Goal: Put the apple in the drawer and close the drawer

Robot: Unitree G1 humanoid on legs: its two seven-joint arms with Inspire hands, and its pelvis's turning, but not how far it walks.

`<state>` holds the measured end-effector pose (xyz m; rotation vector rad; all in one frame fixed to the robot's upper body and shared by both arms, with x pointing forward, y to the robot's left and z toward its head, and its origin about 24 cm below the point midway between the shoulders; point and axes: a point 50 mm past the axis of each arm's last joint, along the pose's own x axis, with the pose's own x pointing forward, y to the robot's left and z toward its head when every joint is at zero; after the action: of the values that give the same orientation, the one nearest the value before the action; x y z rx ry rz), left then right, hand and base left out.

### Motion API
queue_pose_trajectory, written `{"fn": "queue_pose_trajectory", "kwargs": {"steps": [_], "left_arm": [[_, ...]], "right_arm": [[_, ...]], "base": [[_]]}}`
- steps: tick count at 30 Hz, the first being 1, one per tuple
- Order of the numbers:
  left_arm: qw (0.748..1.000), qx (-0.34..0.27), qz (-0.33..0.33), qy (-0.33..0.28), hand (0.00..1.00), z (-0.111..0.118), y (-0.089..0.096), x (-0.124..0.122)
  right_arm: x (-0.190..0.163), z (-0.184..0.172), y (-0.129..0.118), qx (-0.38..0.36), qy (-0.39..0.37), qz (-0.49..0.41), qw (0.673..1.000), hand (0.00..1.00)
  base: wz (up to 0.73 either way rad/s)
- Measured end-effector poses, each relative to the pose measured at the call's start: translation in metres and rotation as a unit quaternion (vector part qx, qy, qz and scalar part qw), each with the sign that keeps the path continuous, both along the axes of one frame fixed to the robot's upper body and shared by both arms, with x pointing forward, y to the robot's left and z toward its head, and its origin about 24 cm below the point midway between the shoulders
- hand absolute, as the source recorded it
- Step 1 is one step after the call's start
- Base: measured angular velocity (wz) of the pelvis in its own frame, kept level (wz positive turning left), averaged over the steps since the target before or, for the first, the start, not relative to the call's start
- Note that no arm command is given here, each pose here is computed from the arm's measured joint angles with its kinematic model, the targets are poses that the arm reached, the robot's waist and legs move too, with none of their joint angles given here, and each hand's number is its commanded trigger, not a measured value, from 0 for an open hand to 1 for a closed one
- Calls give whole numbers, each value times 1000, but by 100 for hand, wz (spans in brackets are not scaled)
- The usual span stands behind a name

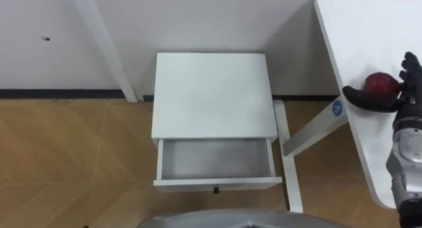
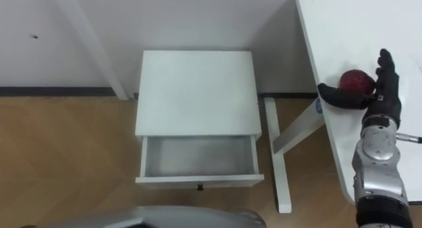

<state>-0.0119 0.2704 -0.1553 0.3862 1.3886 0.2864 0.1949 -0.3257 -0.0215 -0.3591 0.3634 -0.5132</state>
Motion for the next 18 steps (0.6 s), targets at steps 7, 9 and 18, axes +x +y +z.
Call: {"fn": "queue_pose_trajectory", "kwargs": {"steps": [7, 9, 18], "left_arm": [[1000, 6, -3, -1, 0, 0, 0, 0], [1000, 7, -5, -3, 0, 1, 1, 1], [1000, 3, -5, 3, 0, 0, 1, 0]], "right_arm": [[-2, -2, -1, -21, 8, 5, 1000, 100], [-2, -3, -1, -24, 9, 7, 1000, 100], [-1, -6, 4, -47, 34, 41, 997, 100]], "base": [[0], [0], [0]]}}
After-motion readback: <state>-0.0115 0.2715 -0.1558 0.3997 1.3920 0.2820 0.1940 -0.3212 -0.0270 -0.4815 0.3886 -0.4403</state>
